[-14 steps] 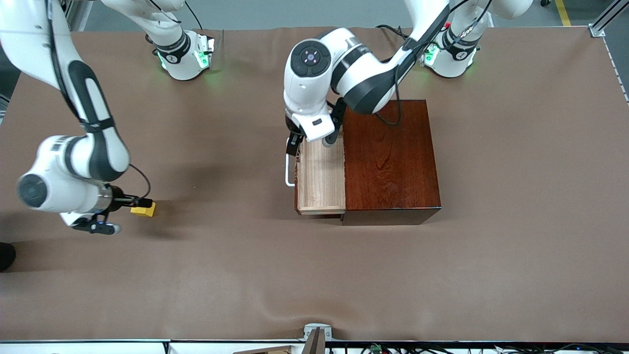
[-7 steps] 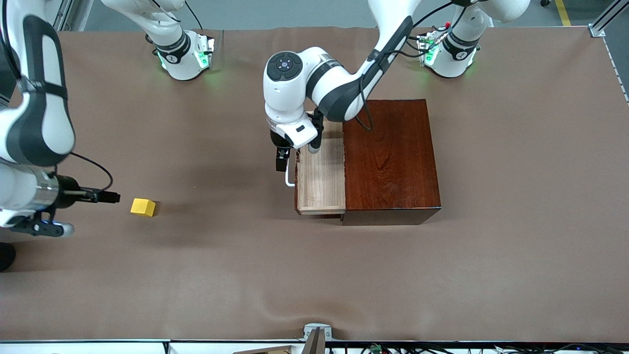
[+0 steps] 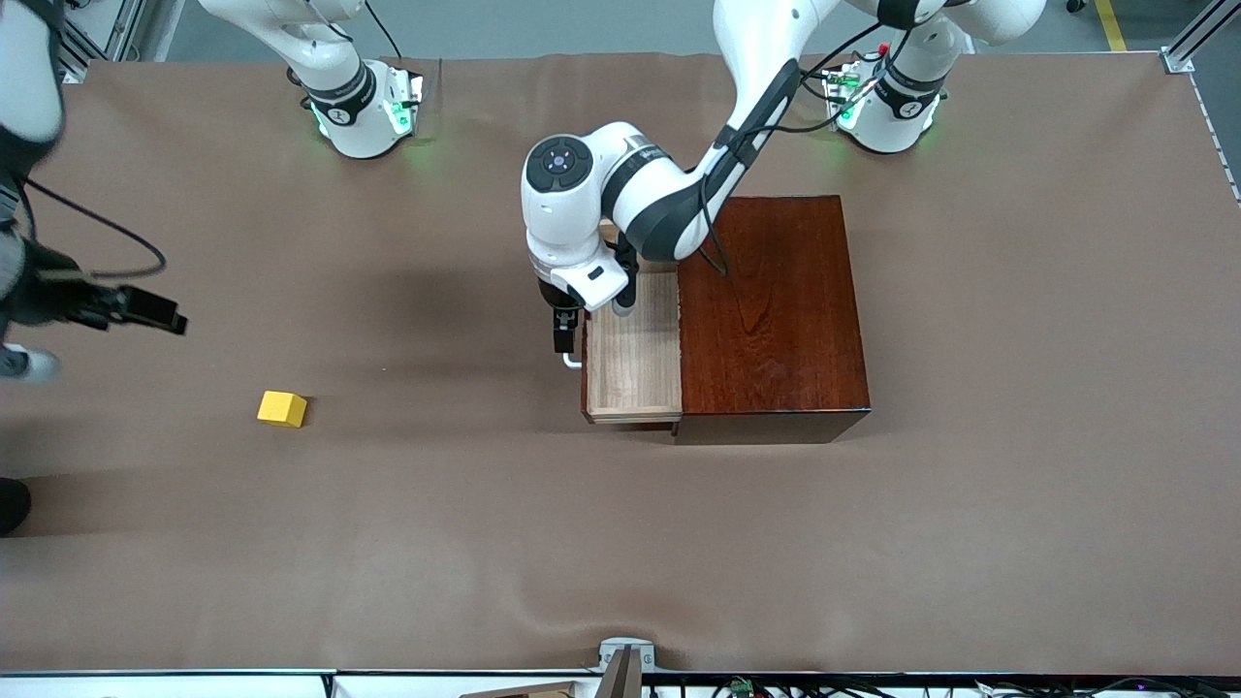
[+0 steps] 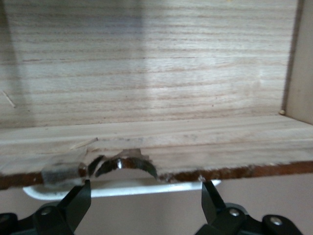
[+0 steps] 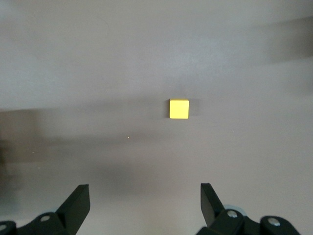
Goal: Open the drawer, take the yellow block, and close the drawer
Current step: 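Push the drawer shut into the cabinet with the left gripper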
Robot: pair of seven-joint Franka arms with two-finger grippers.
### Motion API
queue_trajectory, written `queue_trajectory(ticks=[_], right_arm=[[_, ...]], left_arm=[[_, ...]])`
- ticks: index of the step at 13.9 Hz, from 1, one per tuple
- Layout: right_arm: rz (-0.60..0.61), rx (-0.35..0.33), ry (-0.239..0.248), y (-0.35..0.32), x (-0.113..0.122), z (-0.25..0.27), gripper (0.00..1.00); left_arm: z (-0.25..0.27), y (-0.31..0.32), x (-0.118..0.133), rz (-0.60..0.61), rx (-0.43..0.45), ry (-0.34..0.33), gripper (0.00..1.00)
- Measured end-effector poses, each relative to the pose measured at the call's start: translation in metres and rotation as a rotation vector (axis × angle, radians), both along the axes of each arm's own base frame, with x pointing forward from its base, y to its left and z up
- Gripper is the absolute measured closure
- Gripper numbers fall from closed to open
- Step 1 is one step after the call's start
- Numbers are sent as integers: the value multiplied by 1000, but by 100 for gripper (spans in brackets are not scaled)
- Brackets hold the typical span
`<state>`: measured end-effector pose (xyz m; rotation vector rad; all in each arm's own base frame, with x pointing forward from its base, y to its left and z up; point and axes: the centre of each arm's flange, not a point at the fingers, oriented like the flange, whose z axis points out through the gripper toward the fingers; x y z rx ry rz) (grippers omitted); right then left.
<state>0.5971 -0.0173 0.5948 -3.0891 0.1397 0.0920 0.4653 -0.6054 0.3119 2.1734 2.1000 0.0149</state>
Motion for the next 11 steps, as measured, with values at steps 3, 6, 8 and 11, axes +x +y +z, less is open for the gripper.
queue_trajectory(ticks=[3, 6, 8, 11], right_arm=[[-11, -2, -23, -6, -15, 25, 0], [-13, -2, -33, -7, -21, 34, 0], [-8, -19, -50, -5, -18, 33, 0], [-8, -33, -45, -7, -17, 23, 0]], left_arm=[[-3, 1, -2, -3, 18, 16, 0], [-6, 1, -9, -7, 45, 58, 0], [-5, 1, -13, -13, 60, 92, 0], [4, 4, -13, -5, 77, 125, 0]])
